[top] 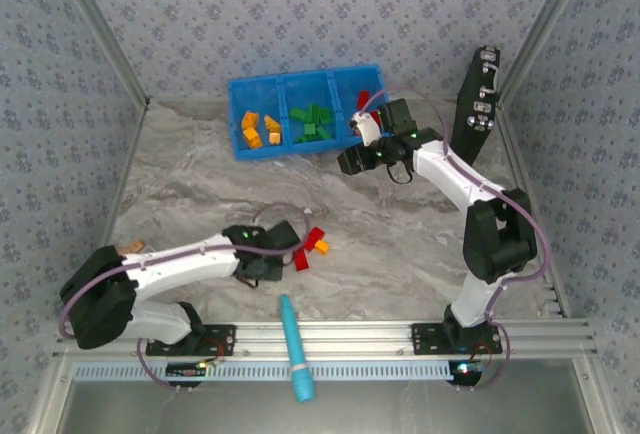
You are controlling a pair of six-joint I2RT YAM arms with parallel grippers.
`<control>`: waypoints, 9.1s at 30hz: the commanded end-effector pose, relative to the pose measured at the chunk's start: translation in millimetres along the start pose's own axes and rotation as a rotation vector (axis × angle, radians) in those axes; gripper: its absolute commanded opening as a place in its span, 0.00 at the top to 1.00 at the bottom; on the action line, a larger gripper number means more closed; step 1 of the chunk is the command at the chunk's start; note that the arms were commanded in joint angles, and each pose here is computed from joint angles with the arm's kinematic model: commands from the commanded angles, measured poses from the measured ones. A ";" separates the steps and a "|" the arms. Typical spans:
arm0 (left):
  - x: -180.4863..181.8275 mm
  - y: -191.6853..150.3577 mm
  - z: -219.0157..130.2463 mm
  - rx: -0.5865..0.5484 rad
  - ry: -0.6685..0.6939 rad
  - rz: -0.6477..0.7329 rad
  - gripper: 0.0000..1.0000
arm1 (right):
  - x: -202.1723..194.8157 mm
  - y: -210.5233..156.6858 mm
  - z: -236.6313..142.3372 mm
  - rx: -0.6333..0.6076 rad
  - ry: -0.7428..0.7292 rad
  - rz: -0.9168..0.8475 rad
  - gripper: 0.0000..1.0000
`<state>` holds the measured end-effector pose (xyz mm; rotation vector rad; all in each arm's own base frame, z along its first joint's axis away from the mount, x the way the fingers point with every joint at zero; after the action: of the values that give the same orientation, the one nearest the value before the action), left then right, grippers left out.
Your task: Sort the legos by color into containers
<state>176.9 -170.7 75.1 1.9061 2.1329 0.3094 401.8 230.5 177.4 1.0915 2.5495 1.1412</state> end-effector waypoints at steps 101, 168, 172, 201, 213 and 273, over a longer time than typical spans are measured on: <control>-138.9 12.0 12.7 -0.156 -0.092 0.452 0.38 | 10.9 39.4 -66.9 -0.121 -0.066 0.079 0.15; -131.8 81.1 -45.8 -0.335 -0.159 0.355 0.58 | -5.7 29.3 -55.0 -0.076 -0.093 0.088 0.18; -116.6 96.0 -53.0 -0.354 -0.187 0.318 0.52 | -6.0 27.4 -55.9 -0.079 -0.087 0.091 0.18; -151.0 20.1 24.5 -0.144 -0.121 0.376 0.37 | -11.3 27.1 -51.8 -0.065 -0.073 0.104 0.18; -157.3 17.1 33.2 -0.125 -0.108 0.402 0.43 | -15.5 24.7 -47.4 -0.053 -0.076 0.112 0.19; -138.8 33.6 1.9 -0.184 -0.019 0.357 0.70 | -26.1 19.8 -41.3 -0.046 -0.074 0.144 0.19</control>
<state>221.3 -305.6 70.8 2.1977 1.6877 0.5009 414.3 196.9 210.6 1.3023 2.4089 1.1435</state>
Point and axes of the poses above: each hand's point on the last joint's axis, 136 mm out from that joint toward the fingers, its own z axis out along the fingers, its own x axis along the line the jaws close on, y = z × x, the point moved 1 cm from there along -z, back along the fingers, and after that the axes turned 9 degrees about -z, right-handed, at the moved point
